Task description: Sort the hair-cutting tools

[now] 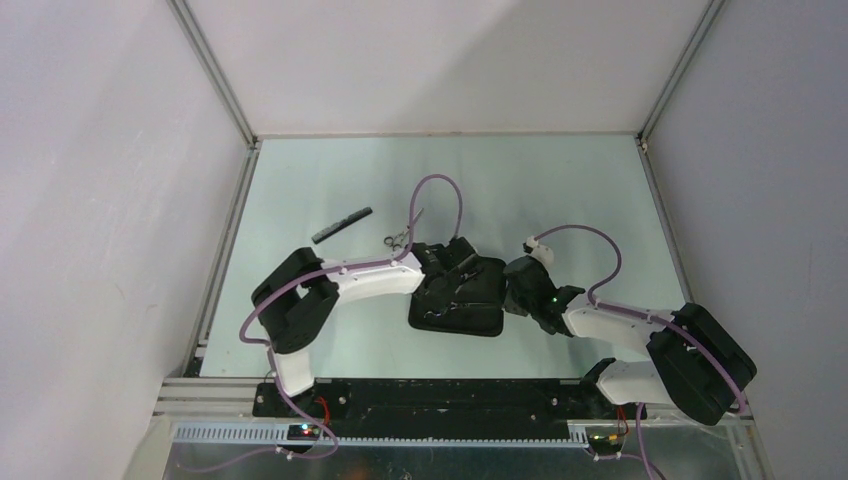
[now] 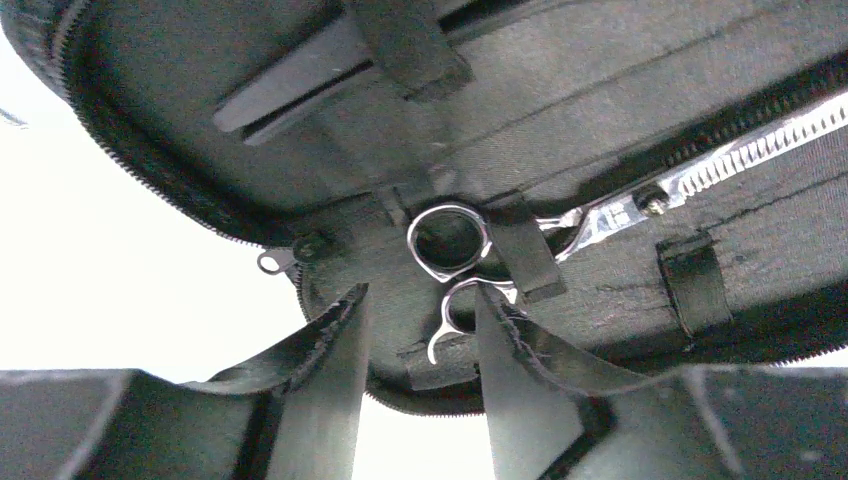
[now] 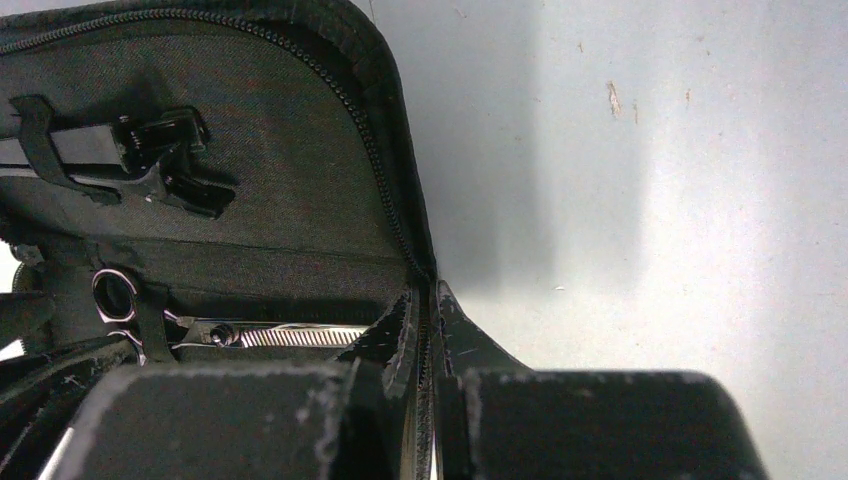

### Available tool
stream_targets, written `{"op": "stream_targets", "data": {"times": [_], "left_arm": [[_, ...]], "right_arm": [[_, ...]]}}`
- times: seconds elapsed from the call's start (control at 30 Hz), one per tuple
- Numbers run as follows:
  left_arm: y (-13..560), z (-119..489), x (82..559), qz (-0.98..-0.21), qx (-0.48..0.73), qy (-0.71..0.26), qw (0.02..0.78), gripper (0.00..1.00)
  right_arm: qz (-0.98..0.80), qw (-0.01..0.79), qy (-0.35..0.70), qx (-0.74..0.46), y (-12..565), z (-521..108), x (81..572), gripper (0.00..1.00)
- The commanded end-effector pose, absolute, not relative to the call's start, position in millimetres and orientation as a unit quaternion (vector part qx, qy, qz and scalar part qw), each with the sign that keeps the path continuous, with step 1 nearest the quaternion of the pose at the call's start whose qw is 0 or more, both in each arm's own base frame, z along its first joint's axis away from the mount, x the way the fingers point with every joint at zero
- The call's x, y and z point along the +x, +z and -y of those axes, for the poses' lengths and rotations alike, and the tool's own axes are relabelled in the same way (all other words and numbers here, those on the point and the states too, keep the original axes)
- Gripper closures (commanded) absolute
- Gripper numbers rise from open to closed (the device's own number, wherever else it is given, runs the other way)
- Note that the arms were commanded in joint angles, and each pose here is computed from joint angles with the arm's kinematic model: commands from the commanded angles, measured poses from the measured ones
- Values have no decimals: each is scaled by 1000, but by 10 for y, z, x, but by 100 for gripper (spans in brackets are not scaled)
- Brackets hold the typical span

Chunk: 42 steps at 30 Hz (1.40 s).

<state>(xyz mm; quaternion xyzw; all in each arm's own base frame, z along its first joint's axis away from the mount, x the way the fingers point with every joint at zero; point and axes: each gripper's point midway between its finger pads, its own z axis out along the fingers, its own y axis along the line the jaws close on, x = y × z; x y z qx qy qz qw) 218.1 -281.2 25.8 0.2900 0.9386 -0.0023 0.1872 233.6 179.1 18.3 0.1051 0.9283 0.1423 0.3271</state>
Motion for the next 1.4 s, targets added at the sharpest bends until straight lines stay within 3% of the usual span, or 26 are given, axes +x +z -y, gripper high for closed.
{"op": "stream_targets", "data": {"times": [0.0,0.23,0.3,0.4,0.6,0.97,1.37], "left_arm": [[501,2893,2449,-937,237,-28,256,50],[899,2829,2547,-931,193,-92,297,40],[1045,2738,2611,-929,174,-101,311,37],[1224,2503,2785,-929,133,-104,330,33],[1171,2033,3242,-940,94,-60,322,30],[811,1936,4094,-959,137,-29,247,43],[265,1976,4090,-974,166,-13,152,44]], "right_arm": [[-944,282,137,103,10,-1751,2115,98],[-932,313,140,115,230,-1681,2197,89],[-928,327,139,113,332,-1655,2229,80],[-919,354,135,110,493,-1598,2287,56],[-894,420,127,92,896,-1439,2412,24],[-891,437,103,66,1138,-1288,2484,20],[-897,427,84,72,1101,-1199,2448,20]]}}
